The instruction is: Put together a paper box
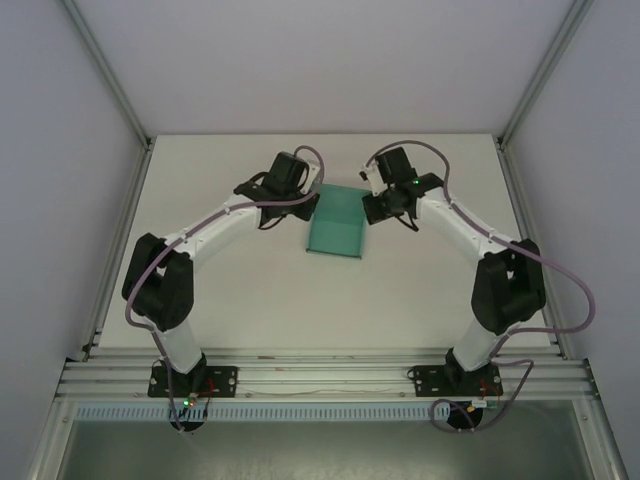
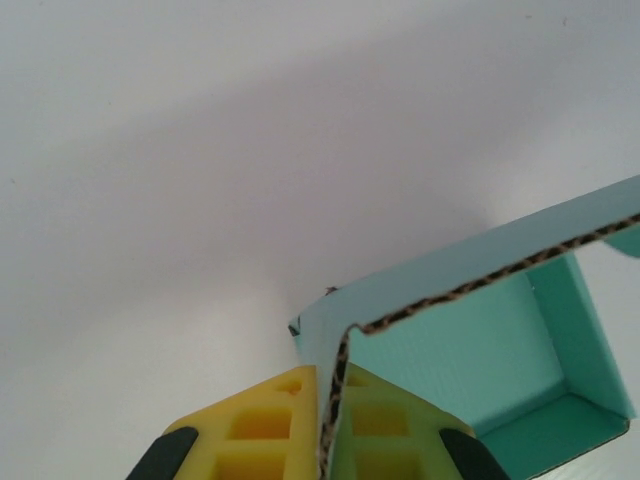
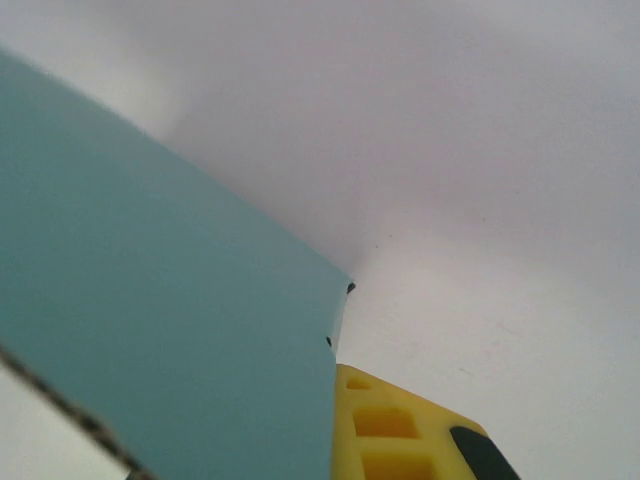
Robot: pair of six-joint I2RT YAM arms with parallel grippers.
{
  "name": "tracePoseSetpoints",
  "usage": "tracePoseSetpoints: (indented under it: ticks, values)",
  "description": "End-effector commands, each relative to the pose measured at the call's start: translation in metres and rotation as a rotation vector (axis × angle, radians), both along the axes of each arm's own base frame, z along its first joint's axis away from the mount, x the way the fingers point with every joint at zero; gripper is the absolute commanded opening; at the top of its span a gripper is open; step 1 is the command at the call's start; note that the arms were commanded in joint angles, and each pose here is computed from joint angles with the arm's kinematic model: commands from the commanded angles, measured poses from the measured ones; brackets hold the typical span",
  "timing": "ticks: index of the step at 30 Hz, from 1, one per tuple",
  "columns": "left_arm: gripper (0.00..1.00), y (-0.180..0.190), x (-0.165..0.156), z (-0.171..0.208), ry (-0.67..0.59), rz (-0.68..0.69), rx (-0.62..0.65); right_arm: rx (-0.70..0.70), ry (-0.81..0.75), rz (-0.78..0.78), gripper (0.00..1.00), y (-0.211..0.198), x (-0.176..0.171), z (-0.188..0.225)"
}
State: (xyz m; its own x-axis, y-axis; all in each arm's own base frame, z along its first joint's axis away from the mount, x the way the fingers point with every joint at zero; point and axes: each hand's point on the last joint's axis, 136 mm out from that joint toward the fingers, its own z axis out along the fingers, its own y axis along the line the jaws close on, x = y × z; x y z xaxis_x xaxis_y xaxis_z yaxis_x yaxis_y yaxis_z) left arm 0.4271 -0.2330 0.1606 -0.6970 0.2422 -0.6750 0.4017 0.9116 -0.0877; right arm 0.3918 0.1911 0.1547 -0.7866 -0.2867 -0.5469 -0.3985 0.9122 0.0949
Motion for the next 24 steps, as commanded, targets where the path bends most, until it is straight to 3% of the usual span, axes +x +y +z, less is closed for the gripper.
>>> tracePoseSetpoints:
  ticks: [1, 7, 10, 14, 24]
  values:
    - [0.00, -0.011, 0.002, -0.004, 0.024, 0.136, -0.114, 0.269, -0.077, -0.273, 0.04, 0.023, 0.030, 0.030]
    - [0.00, -0.028, 0.002, -0.012, 0.078, 0.182, -0.229, 0.353, -0.065, -0.361, 0.03, 0.041, 0.033, 0.021]
    - [0.00, -0.032, 0.003, -0.015, 0.087, 0.206, -0.290, 0.303, -0.099, -0.374, 0.03, 0.046, 0.029, 0.014]
    - [0.00, -0.026, -0.002, -0.031, 0.090, 0.217, -0.255, 0.240, -0.132, -0.388, 0.03, 0.044, 0.023, -0.001]
    - [0.01, -0.035, -0.042, -0.076, 0.121, 0.200, -0.303, 0.117, -0.197, -0.408, 0.03, 0.043, -0.009, -0.041]
